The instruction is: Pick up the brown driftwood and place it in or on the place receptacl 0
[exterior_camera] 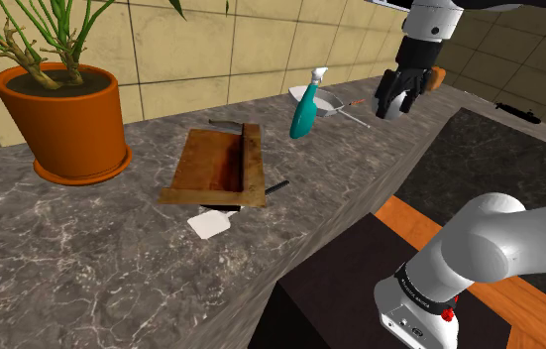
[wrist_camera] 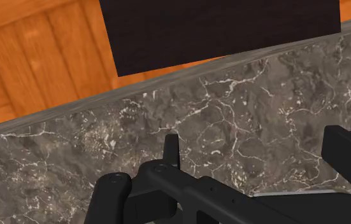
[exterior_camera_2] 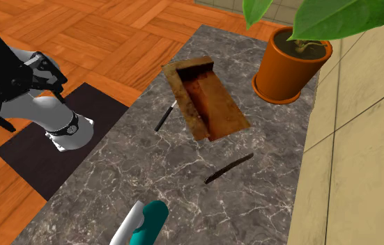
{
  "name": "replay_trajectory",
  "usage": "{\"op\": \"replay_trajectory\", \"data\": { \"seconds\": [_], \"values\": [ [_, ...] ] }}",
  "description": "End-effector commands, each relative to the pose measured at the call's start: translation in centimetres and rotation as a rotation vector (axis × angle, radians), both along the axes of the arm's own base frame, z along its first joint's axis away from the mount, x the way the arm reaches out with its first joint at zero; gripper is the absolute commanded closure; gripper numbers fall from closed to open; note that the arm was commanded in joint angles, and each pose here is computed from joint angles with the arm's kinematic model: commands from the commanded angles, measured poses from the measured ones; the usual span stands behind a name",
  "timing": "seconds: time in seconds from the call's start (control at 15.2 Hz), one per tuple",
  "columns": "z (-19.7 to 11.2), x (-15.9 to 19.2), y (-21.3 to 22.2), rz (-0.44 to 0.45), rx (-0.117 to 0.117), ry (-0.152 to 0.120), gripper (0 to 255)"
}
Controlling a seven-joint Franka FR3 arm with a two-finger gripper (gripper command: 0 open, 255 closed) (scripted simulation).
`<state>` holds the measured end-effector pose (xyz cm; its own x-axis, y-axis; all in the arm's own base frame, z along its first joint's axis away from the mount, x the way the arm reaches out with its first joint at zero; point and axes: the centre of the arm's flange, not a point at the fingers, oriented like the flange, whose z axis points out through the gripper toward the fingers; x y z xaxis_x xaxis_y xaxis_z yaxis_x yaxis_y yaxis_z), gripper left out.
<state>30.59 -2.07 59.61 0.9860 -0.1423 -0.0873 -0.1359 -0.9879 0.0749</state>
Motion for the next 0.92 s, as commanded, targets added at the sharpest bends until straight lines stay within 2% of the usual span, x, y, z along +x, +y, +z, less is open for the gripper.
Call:
{"op": "replay_trajectory", "data": {
  "seconds": [0.0,0.86],
  "values": [
    [0.0,0.0,0.0,0.0,0.0,0.0,0],
    [-6.5,14.6,2.3,0.429,-0.011,-0.032,0]
  ]
}}
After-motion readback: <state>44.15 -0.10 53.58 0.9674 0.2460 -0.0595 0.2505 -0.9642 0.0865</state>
